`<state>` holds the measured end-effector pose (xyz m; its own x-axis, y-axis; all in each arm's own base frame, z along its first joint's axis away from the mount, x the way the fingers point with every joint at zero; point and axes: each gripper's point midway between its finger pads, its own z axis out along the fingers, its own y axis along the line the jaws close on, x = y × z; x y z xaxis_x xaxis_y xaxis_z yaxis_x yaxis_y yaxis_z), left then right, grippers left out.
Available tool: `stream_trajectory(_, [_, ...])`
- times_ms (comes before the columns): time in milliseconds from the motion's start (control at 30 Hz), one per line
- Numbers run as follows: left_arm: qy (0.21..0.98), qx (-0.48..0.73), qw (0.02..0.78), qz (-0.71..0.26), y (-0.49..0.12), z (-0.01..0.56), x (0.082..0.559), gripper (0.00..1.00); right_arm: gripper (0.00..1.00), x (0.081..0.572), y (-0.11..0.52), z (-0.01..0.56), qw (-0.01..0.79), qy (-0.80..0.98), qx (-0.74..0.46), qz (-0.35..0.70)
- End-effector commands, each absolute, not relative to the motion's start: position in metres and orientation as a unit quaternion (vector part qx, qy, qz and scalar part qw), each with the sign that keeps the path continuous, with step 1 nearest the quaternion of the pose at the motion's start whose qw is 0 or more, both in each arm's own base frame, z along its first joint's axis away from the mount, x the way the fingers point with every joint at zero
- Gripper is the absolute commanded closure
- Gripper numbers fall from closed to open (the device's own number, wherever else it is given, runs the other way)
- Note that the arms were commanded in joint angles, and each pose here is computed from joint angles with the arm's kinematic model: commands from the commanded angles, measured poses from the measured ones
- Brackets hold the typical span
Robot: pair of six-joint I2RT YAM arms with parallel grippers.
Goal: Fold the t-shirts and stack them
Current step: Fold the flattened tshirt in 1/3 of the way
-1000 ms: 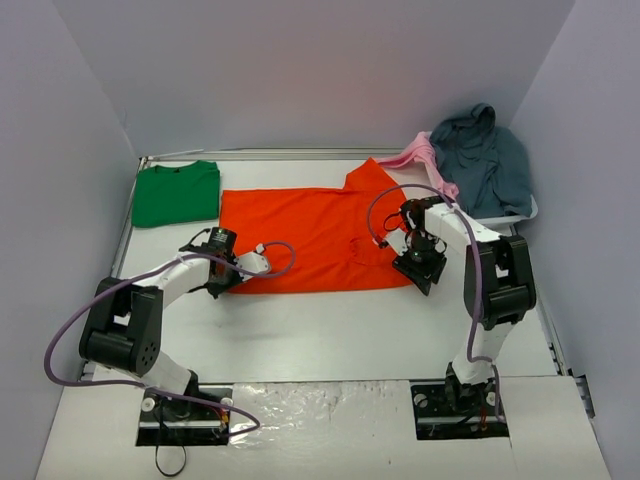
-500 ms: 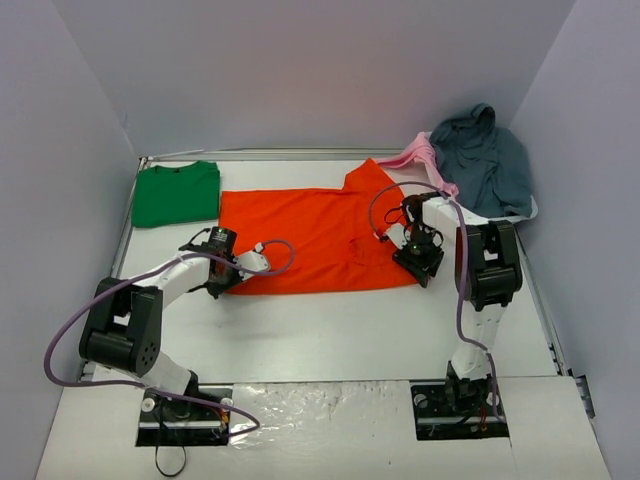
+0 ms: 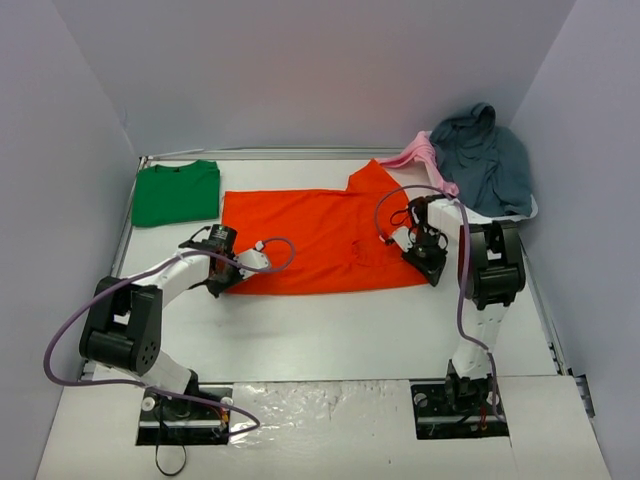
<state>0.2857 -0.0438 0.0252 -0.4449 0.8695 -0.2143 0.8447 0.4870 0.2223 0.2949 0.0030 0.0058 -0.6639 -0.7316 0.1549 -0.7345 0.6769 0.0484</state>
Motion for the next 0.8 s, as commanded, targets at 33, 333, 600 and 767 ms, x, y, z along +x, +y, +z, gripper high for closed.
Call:
stream_trajectory(33, [0.846,0.511,0.152,0.026,-0.051,0.042,0.279,0.98,1.0,0.27,-0.006,0.021,0.104,-0.908,0.405,0.009])
stream_trajectory(333, [0.83,0.548,0.106,-0.013,-0.054,0.045,0.232,0.98,1.0,0.231,-0.007,0.056,0.107,-0.905,0.411,0.0])
stream_trajectory(600, [0.804,0.586,0.075,-0.07,-0.063,0.066,0.186,0.98,1.0,0.204,-0.009,0.073,0.115,-0.902,0.417,-0.001])
stream_trajectory(767, [0.792,0.603,0.065,-0.074,-0.064,0.079,0.165,0.98,1.0,0.189,-0.008,0.075,0.129,-0.898,0.42,-0.004])
